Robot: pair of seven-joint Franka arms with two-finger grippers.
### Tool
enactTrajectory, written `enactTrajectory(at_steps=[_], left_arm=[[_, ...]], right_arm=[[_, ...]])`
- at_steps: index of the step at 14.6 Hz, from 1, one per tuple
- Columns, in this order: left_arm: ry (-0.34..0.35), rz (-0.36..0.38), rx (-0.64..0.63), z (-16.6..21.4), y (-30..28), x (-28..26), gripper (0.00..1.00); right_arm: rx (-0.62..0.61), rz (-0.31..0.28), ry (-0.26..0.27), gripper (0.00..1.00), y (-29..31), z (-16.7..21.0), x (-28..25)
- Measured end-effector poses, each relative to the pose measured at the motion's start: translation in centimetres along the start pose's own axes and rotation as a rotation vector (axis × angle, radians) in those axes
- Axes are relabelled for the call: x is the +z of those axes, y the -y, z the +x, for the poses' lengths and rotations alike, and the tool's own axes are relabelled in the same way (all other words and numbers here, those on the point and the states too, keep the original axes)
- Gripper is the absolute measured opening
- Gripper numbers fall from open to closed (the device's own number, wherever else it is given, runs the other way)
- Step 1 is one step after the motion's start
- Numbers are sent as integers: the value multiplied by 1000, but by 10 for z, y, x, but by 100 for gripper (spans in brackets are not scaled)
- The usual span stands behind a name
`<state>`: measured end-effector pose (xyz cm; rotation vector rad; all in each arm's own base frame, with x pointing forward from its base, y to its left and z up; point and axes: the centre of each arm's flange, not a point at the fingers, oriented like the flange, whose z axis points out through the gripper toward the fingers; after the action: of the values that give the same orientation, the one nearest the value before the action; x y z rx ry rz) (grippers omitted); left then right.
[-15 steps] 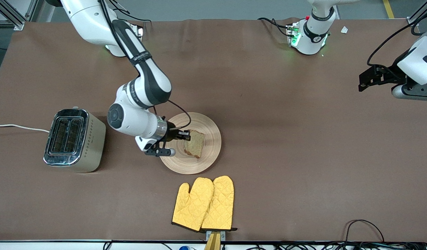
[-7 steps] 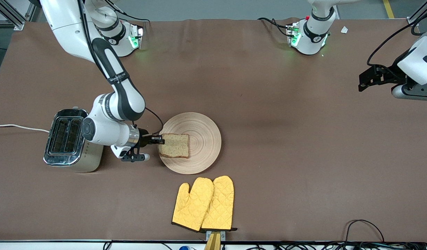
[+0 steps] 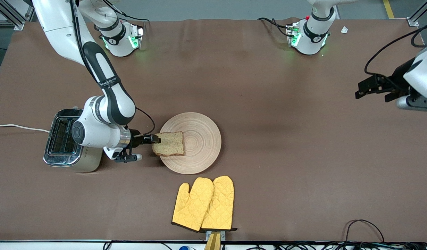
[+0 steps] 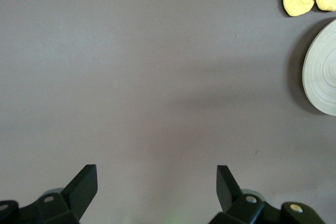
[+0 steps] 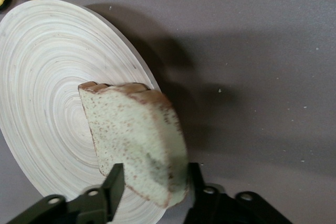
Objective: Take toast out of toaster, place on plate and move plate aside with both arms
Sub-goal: 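Release the toast with the right gripper while the left gripper reaches the plate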
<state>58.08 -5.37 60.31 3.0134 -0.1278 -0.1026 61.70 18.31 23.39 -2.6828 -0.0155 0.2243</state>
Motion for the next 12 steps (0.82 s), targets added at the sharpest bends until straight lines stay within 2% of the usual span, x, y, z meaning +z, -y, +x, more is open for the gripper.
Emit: enactTrajectory(at_steps=[1, 3, 4, 7, 10, 12], left_arm=[[8, -18, -2, 9, 1, 13, 100], [22, -65, -6, 32, 2, 45, 100], [25, -92, -8, 43, 1, 62, 100], [22, -188, -13, 72, -11, 109, 100], [-10, -273, 42, 98, -43, 154, 100], [-21, -384, 69, 113, -61, 191, 100]], right_arm=[[0, 0, -1, 74, 0, 0, -1], [0, 1, 6, 95, 0, -2, 1], [0, 1, 10, 100, 1, -3, 2], [-22, -13, 0, 100, 10, -4, -6], [-19, -90, -19, 100, 25, -10, -44], [-7, -112, -11, 100, 39, -22, -82]])
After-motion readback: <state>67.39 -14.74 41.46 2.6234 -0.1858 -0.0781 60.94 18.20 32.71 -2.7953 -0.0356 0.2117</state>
